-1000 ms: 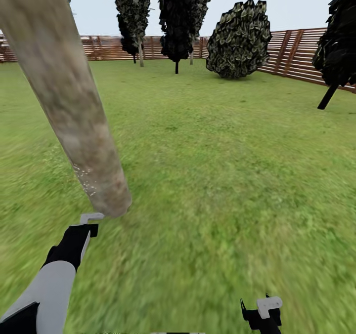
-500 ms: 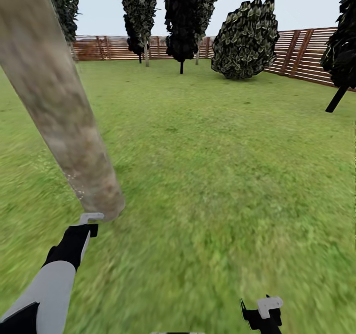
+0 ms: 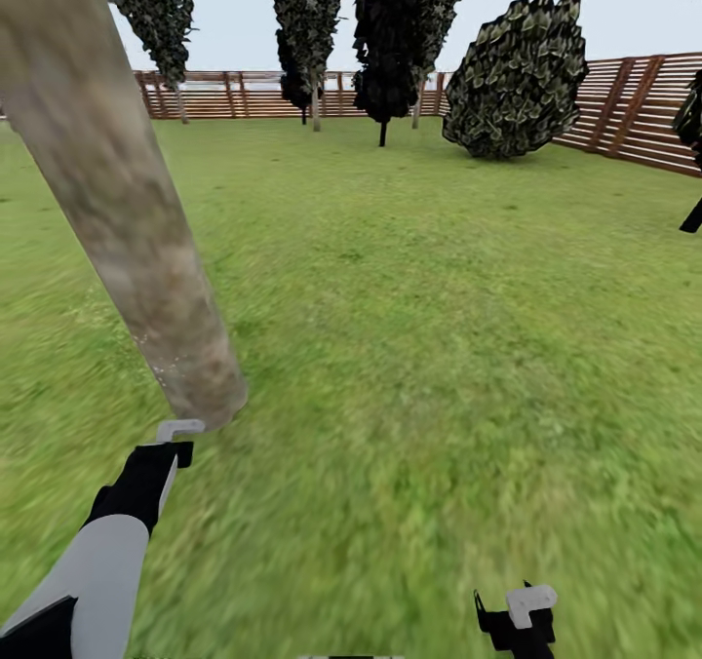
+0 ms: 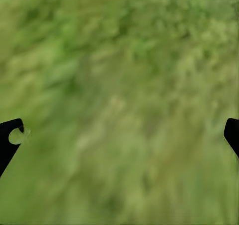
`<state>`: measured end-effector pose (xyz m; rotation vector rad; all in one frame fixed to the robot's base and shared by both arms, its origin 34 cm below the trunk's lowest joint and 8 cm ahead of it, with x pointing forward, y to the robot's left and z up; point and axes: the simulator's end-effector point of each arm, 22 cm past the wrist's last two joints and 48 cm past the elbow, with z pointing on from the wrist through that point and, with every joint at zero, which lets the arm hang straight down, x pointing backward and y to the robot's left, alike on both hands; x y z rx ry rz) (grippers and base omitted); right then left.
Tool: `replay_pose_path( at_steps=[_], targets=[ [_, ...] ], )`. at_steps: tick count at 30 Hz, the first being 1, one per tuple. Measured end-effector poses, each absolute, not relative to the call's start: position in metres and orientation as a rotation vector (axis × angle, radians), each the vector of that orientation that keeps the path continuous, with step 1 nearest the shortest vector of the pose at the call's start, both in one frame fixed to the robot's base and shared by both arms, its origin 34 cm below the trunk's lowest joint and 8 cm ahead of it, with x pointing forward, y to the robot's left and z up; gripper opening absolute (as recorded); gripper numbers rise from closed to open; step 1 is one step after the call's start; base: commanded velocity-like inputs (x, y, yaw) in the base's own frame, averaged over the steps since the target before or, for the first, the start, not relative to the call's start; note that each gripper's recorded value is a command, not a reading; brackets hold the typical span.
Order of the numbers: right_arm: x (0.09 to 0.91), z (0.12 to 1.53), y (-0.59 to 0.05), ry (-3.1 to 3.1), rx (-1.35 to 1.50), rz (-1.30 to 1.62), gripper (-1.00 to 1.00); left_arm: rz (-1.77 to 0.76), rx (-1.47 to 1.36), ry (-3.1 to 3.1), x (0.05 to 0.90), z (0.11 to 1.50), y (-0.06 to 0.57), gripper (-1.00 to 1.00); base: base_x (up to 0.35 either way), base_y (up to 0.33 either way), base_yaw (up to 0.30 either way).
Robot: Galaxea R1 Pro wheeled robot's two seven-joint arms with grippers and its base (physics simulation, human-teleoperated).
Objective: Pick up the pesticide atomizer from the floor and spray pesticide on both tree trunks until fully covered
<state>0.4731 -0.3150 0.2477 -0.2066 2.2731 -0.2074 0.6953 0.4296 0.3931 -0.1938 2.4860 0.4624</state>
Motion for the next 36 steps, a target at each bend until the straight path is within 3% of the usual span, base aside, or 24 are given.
replay_pose_path(
  at_steps=[9, 18, 21, 29, 36],
  targets=[
    [0.473, 0.248, -0.316, 2.273, -0.206, -0.21, 1.0, 0.45, -0.196, 2.483, 0.696, 0.393, 0.428, -1.0, 0.038, -0.044, 0.261],
    [0.473, 0.248, -0.32, 2.272, -0.206, -0.217, 1.0, 0.399, -0.19, 2.404, 0.74, 0.434, 0.42, -1.0, 0.0, 0.0, 0.016],
    [0.473, 0.249, -0.321, 2.271, -0.206, -0.219, 1.0, 0.395, -0.181, 2.38, 0.748, 0.453, 0.455, -1.0, 0.0, 0.0, 0.0],
    [0.473, 0.248, -0.321, 2.272, -0.207, -0.219, 1.0, 0.262, -0.133, 2.355, 0.776, 0.469, 0.415, -1.0, 0.0, 0.0, 0.0],
    [0.473, 0.248, -0.321, 2.272, -0.205, -0.22, 1.0, 0.326, -0.165, 2.35, 0.778, 0.49, 0.457, -1.0, 0.0, 0.0, 0.001]
  ],
)
